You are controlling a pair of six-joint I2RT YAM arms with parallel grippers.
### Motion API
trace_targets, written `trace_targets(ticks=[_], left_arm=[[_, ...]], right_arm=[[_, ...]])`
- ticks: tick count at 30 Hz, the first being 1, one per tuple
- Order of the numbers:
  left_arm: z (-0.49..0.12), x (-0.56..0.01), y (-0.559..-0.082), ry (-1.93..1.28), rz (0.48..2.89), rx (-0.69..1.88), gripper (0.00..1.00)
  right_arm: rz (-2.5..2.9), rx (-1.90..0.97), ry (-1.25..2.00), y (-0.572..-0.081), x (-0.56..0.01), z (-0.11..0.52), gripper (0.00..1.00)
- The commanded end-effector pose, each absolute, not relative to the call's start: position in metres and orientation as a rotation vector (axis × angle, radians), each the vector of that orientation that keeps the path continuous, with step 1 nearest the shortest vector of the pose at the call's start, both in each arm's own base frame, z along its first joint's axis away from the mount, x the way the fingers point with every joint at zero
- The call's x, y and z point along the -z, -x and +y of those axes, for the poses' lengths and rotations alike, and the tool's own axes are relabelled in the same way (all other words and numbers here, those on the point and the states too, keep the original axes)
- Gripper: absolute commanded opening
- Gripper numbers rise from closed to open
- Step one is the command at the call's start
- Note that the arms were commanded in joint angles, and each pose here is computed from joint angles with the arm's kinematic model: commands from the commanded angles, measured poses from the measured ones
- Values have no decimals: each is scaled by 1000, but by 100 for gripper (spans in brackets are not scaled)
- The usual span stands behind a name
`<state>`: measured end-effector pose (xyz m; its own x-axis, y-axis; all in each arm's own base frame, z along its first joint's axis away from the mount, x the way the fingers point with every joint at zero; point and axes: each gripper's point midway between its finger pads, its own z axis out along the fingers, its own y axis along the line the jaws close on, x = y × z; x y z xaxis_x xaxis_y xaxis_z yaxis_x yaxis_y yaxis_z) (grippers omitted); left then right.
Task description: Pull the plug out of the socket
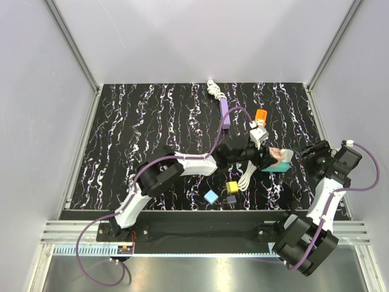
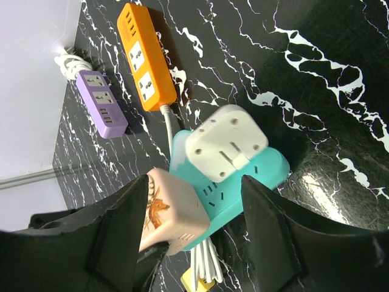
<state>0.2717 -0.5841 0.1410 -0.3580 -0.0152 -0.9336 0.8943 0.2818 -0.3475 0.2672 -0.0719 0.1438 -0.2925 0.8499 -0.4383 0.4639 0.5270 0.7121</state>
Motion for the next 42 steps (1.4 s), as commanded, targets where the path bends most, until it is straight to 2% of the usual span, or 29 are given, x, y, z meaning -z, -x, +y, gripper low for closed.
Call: trace_targets(ticks=[1, 2, 6, 11, 12, 13, 20, 24, 27, 35, 38, 40, 42], left_arm=[[-570, -195, -271, -755, 1507, 1242, 69], [-565, -188, -268, -760, 1524, 1237, 74], [-553, -201, -258, -762, 1510, 1264, 84], [-547, -210, -244, -790, 1523, 1323, 87], [-545, -217, -238, -804, 1521, 1351, 92], [-541, -214, -238, -807, 1539, 1354, 93], [-533, -203, -242, -935, 1676, 1392, 93], [-531, -181, -257, -994, 1783, 1306, 87], [-526, -182, -258, -969, 1767, 1348, 84], [-522, -177, -246, -965, 1800, 1394, 86], [-529, -172, -243, -960, 1804, 1335, 87], [-536, -170, -244, -966, 1844, 1246, 82], [-540, -172, -242, -965, 1852, 1224, 74]], right_arm=[[1914, -570, -993, -272, -153, -73, 69], [1916, -572, -992, -272, -153, -73, 69], [1919, -589, -985, -271, -151, -70, 69], [1932, -600, -999, -270, -145, -69, 70], [1933, -592, -1008, -270, -144, -70, 69], [1935, -590, -1023, -269, -143, -70, 70], [1952, -567, -1074, -270, -139, -77, 72], [1971, -616, -1087, -270, -134, -71, 72], [1974, -612, -1089, -266, -131, -68, 72], [2069, -539, -1162, -270, -115, -66, 70], [2141, -449, -1168, -274, -112, -62, 70], [2136, -405, -1175, -273, -118, -61, 70], [2115, -328, -1176, -271, -126, -71, 70]])
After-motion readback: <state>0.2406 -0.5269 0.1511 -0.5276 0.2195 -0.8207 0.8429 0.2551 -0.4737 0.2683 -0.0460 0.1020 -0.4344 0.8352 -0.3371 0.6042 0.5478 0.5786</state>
